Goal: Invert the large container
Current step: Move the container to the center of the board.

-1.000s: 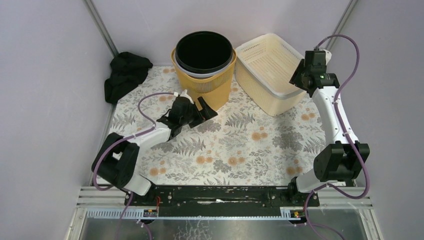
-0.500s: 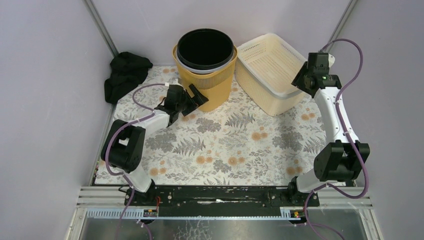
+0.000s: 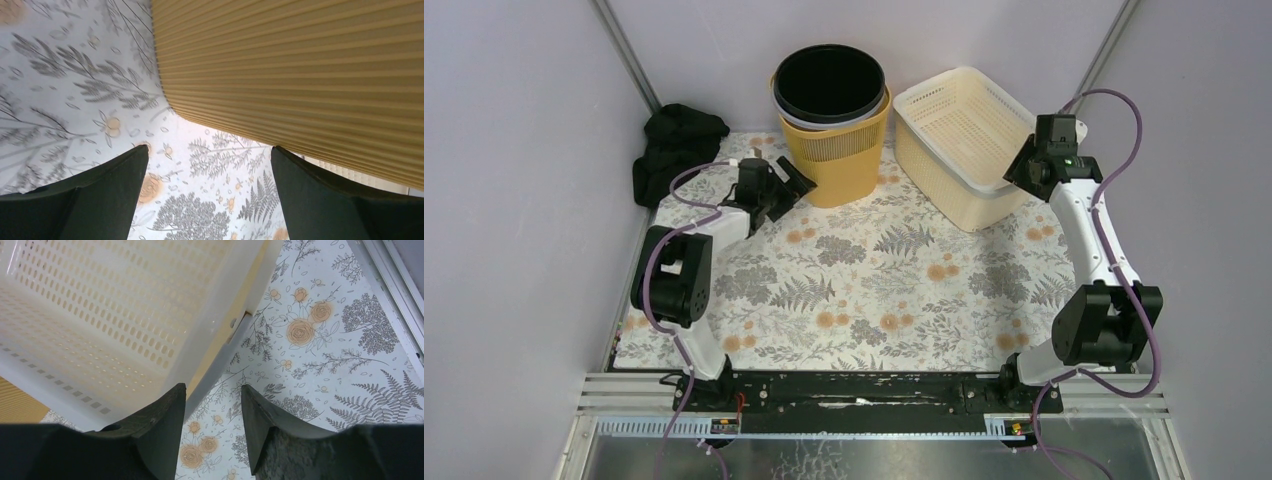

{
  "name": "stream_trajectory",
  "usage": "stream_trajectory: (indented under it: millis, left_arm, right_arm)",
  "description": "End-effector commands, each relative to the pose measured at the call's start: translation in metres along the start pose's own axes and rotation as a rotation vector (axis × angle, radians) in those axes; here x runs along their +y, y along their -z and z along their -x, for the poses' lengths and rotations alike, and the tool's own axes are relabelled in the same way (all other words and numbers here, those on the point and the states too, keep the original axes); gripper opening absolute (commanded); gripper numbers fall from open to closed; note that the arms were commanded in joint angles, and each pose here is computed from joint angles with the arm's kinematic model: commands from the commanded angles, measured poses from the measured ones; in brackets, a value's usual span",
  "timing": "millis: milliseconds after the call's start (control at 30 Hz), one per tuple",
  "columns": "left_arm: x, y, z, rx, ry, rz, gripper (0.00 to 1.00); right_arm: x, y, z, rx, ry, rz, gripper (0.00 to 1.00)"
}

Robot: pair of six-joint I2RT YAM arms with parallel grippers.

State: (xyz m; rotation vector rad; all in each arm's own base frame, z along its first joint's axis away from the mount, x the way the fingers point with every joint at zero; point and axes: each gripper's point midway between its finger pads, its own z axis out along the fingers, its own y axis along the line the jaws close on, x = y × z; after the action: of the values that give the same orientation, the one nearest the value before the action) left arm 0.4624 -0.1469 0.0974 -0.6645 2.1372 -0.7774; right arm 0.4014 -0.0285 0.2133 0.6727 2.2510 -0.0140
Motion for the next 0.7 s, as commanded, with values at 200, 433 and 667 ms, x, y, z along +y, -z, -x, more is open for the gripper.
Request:
stream_trajectory:
  millis: [200, 433, 667]
  left_arm:
    - [0.001, 0.019, 0.056, -0.114, 0.016, -0.014, 1.0]
    - [-0.021, 0.062, 0.033, -0.113, -0.022, -0.079, 1.0]
    - [-0.025, 0.085, 0.022, -0.103, -0.05, -0.098, 1.0]
  right_arm:
    - [-0.001, 0.022, 0.016, -0.082, -0.021, 0.024, 0.51]
    - [0.002, 0.014, 0.019, -0.083, -0.04, 0.019, 0.51]
    - [0.005, 0.005, 0.031, -0.081, -0.054, -0.01, 0.47]
